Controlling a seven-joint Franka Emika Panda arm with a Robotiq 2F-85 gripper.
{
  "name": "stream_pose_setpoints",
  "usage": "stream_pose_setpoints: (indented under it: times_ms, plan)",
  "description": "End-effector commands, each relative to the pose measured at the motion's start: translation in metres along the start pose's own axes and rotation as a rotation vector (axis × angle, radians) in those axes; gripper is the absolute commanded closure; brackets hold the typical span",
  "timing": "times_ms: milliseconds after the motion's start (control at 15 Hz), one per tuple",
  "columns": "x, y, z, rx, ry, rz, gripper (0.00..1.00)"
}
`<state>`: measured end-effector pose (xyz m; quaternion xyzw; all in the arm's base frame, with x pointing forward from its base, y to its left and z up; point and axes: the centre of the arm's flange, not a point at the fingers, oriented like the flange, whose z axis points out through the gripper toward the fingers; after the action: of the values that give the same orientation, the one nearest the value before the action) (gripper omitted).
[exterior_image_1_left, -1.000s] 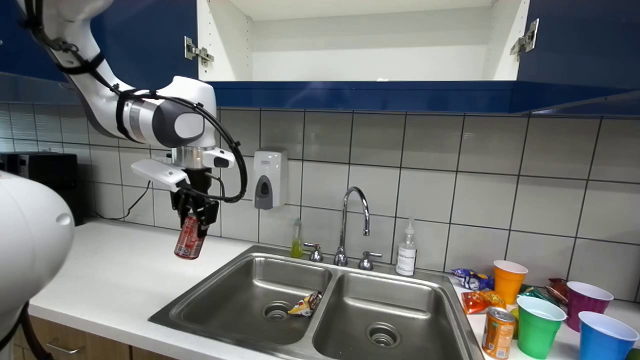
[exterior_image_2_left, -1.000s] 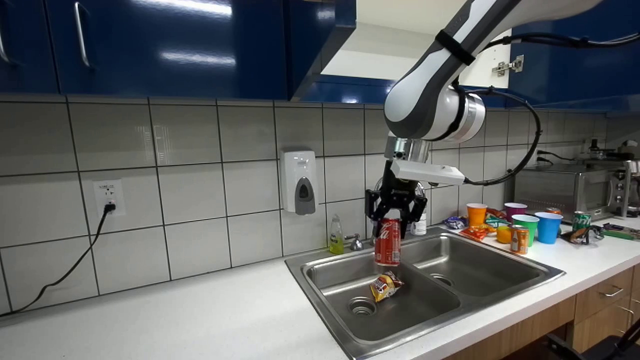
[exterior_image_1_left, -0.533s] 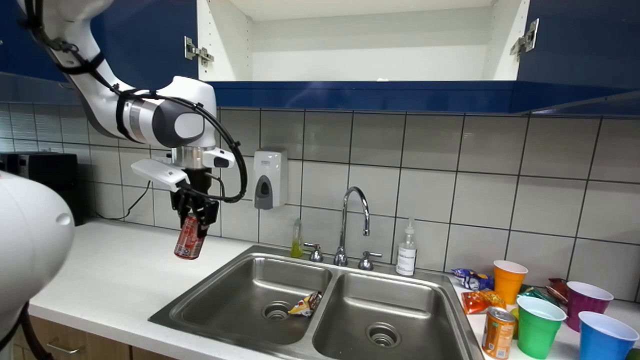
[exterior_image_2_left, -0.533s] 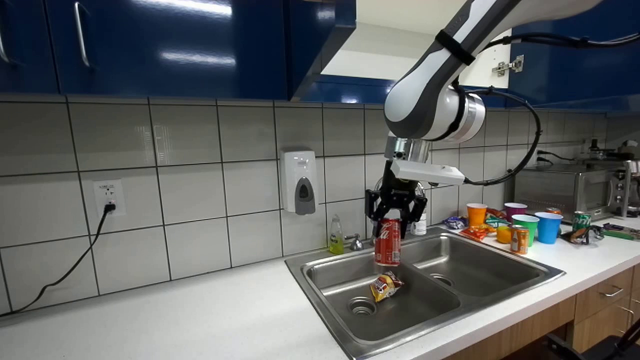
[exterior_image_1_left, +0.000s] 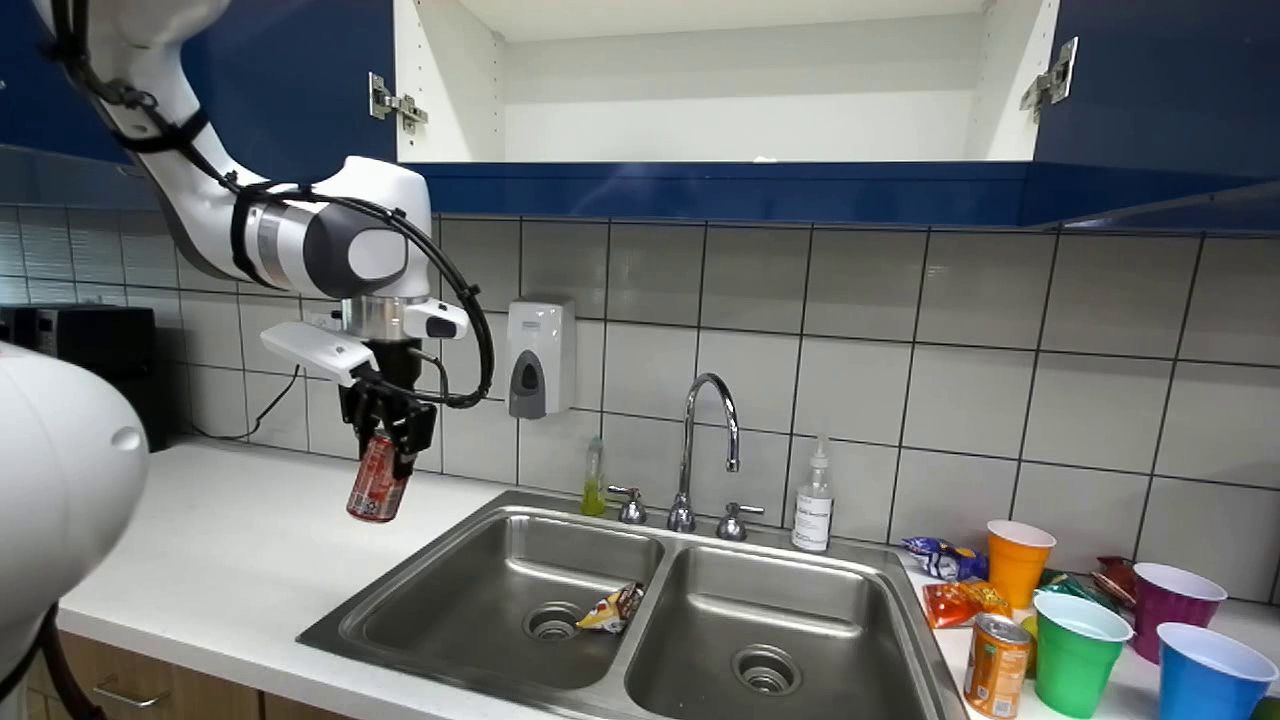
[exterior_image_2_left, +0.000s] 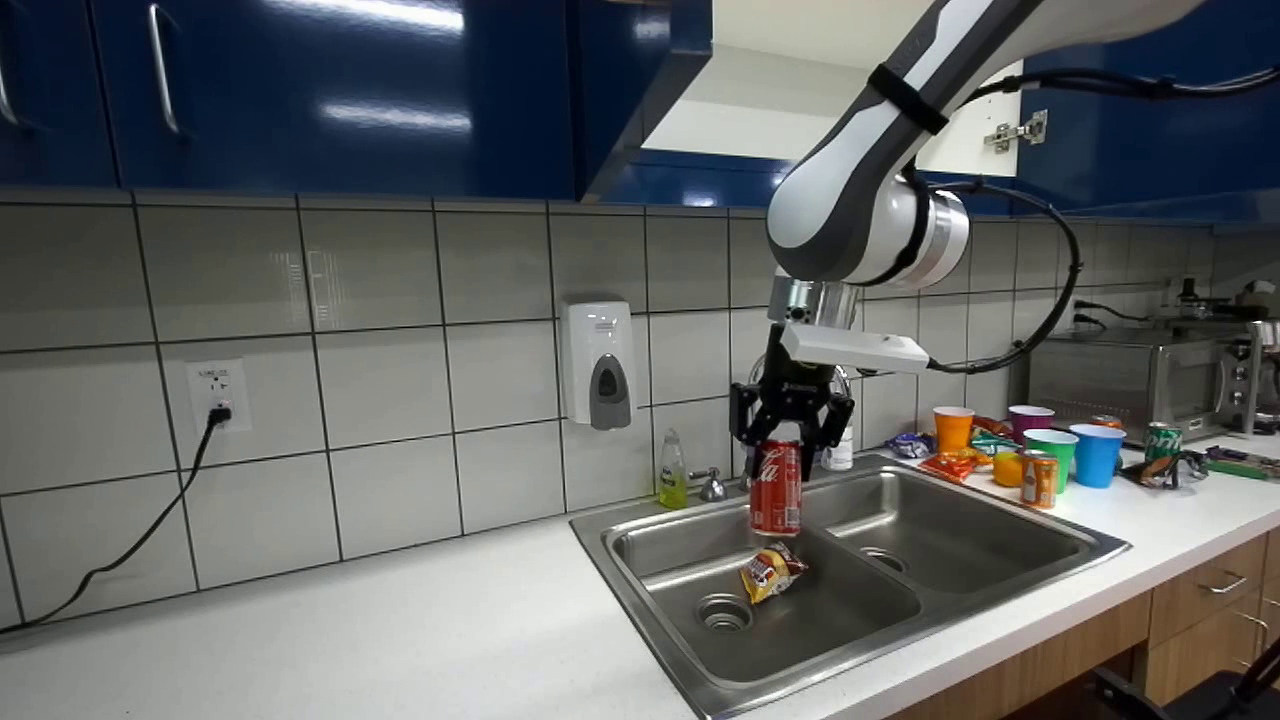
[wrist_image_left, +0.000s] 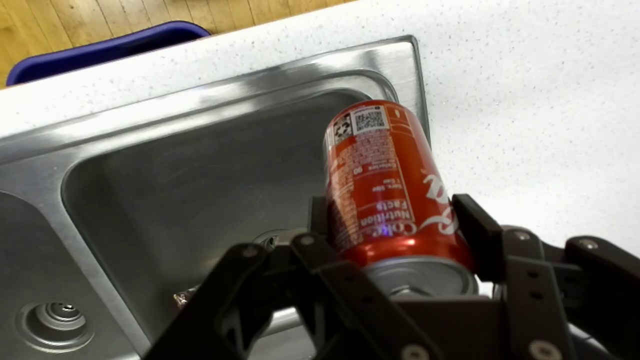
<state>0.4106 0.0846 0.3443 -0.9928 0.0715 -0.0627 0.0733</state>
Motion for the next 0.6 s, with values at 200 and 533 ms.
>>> stream_pose_setpoints:
  times_ms: [200,533]
  plan:
    - [-0.001,-0.007,-0.021,-0.017,0.050,-0.014,0.62]
    - [0.000,-0.007,-0.030,-0.017,0.068,-0.015,0.62]
